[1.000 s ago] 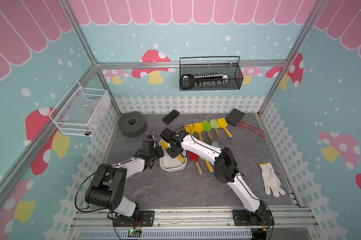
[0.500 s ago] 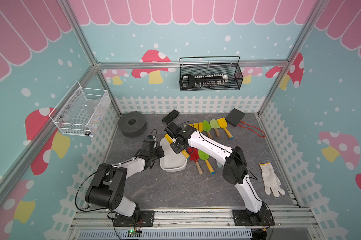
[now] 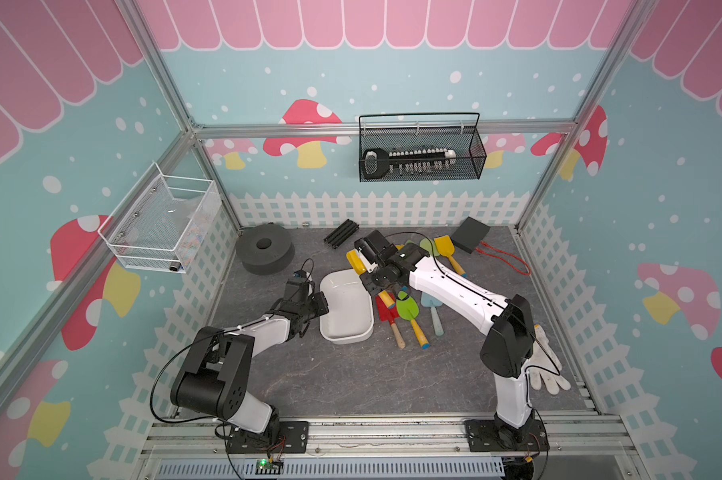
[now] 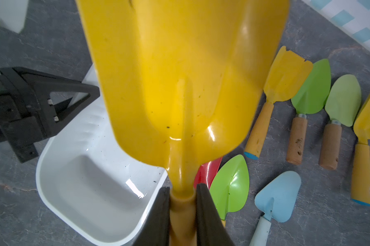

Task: Take the shovel out of the storage box
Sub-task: Pick up the shovel from the storage box, then place the shovel at the center of the board.

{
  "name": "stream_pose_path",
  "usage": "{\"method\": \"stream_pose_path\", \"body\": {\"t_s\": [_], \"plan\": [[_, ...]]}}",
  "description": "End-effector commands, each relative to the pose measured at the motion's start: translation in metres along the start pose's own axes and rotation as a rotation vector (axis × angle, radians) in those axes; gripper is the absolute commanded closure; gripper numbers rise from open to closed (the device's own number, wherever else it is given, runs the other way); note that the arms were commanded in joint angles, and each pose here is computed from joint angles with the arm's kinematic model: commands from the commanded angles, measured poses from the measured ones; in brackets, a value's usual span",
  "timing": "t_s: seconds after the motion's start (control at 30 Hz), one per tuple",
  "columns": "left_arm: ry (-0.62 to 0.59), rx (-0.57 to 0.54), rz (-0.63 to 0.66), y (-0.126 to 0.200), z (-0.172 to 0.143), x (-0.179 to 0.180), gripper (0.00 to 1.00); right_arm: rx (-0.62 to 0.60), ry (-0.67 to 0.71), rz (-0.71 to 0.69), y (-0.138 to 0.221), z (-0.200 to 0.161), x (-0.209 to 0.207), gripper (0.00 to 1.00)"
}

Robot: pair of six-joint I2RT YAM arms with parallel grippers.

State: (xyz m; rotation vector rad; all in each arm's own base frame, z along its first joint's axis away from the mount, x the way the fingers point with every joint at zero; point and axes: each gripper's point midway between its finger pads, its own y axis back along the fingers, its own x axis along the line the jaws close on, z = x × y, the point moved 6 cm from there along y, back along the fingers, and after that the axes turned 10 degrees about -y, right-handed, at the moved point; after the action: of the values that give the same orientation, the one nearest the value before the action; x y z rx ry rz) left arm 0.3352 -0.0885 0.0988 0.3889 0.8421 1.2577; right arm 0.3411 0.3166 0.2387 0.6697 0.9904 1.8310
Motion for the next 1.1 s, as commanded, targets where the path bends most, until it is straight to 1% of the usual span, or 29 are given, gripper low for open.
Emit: {"method": "stream_pose_path", "body": {"t_s": [0.0,0.03,0.23,0.5,0.7,0.77,0.87,1.07], "plan": [[0.001,0.030,0.026,-0.003,-0.004,0.005,0.94,-0.030,-0.046,0.032,0.008,0.003,-0.015,0.99],[0.000,0.033,0.025,-0.003,-0.004,0.004,0.94,-0.050,-0.060,0.039,0.016,0.004,-0.021,0.99],[0.000,0.034,0.027,-0.003,-0.005,0.005,0.93,-0.054,-0.130,0.031,0.025,-0.007,-0.056,0.99],[0.002,0.031,0.023,-0.003,-0.005,0.004,0.92,-0.019,-0.210,0.011,0.026,-0.025,-0.099,0.98],[0.000,0.027,0.025,-0.002,-0.005,0.005,0.92,0.019,-0.265,0.018,0.021,-0.036,-0.123,0.97],[0.000,0.033,0.026,-0.003,-0.005,0.005,0.92,0.038,-0.295,0.007,0.017,-0.042,-0.133,0.95],[0.001,0.029,0.025,-0.003,-0.005,0.005,0.91,0.078,-0.344,0.005,0.008,-0.054,-0.146,0.95],[0.002,0.031,0.024,-0.003,-0.005,0.004,0.91,0.124,-0.407,-0.045,-0.003,-0.074,-0.170,0.95]]}}
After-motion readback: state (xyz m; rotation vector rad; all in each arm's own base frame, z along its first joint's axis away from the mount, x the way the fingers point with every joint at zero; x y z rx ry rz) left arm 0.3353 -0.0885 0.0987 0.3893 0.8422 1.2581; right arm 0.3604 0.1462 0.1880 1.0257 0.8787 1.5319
